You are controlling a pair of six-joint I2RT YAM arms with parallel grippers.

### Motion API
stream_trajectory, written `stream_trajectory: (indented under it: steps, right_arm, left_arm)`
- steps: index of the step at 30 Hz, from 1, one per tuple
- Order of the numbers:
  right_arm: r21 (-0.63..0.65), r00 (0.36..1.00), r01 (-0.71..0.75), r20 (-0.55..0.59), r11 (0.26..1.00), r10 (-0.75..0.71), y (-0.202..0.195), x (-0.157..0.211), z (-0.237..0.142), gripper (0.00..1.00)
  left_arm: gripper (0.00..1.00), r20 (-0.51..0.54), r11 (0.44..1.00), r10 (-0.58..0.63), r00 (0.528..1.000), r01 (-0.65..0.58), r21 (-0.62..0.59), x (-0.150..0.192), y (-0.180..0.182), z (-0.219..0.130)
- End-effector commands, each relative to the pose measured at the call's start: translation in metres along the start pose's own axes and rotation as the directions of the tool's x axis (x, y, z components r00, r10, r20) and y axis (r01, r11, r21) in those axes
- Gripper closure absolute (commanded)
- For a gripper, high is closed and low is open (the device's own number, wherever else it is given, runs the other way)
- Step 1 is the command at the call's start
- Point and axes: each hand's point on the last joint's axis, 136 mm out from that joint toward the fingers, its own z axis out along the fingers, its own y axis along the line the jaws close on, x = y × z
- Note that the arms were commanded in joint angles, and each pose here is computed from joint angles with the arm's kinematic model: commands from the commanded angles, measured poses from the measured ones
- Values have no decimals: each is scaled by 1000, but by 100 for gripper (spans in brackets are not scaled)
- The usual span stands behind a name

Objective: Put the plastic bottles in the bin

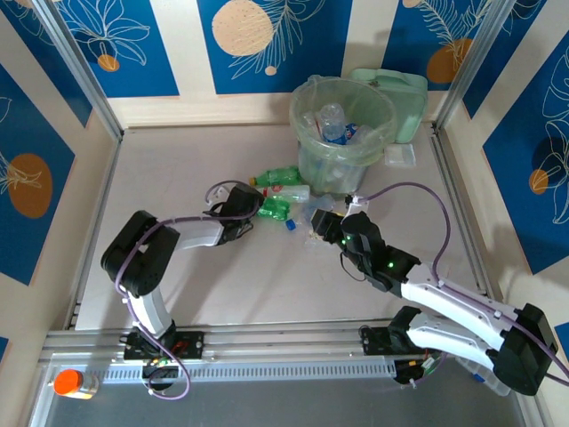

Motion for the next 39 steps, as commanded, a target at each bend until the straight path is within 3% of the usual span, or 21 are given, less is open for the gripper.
stream_trajectory:
  steps: [1,10,17,23,27,39]
  right_arm:
    - [-29,1000,1,16,1000,-1,8,-7,1,49]
    - [-30,1000,5,19,1000,-4,8,-7,0,49]
    - [-41,1000,8,9,999,-7,11,-6,1,49]
    - [-40,1000,9,6,999,-9,11,-6,1,49]
    - [-30,1000,6,11,1000,-6,9,-6,1,49]
    - [-22,1000,-8,24,1000,9,5,-11,-2,49]
  left_arm:
    - [21,11,999,-39,999,39,-4,-5,-1,10]
    - [28,16,1000,-23,1000,23,-10,-8,-5,22]
    - [14,23,1000,21,1000,-21,-6,-12,-8,17]
    - [11,5,996,71,997,-72,46,-9,-22,18]
    - [16,-32,995,87,996,-85,46,-1,-28,28]
    - [48,-42,994,68,997,-65,84,6,-17,37]
